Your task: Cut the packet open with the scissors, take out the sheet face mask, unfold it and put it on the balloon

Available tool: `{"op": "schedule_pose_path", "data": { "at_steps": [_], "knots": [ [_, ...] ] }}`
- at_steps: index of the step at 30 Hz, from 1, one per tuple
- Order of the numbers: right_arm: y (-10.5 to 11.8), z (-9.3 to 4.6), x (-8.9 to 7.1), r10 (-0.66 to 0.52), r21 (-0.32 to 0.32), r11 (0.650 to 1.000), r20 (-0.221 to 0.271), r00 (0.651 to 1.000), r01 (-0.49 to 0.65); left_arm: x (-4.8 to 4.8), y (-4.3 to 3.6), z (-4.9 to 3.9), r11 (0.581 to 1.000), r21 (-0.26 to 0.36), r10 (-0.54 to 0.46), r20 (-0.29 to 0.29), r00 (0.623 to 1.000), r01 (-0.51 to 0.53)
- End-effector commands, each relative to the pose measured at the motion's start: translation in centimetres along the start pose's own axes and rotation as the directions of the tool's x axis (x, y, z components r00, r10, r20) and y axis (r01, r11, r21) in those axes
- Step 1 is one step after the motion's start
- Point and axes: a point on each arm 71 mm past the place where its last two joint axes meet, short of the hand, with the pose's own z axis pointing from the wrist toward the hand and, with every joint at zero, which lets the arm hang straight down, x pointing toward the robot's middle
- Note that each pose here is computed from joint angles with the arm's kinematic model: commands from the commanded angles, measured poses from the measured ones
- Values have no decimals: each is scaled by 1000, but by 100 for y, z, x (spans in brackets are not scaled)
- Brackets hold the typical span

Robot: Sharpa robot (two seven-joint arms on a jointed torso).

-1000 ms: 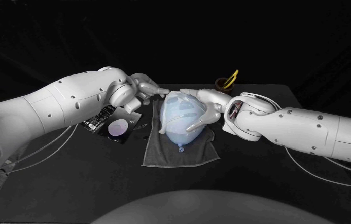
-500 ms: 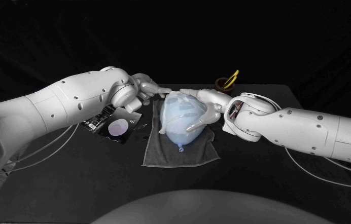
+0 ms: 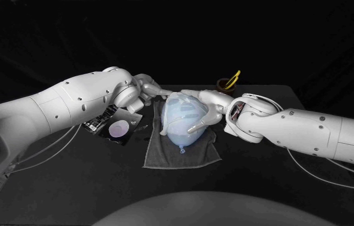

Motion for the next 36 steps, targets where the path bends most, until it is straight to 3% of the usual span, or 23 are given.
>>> {"op": "schedule_pose_path", "data": {
  "at_steps": [1,14,23,36],
  "knots": [
    [-4,-7,57,-5,4,1000,-31,1000,5,22,-21,8,1000,-6,29,-11,1000,-29],
    [-8,-8,59,-5,5,1000,-29,1000,5,59,-44,7,999,2,36,-31,999,-36],
    [-16,-13,65,-3,7,1000,-29,1000,4,71,-43,-26,999,28,-16,-57,998,18],
    [-26,-23,75,-1,9,1000,-30,1000,1,-67,50,-65,997,45,-63,1,998,63]
  ]
}}
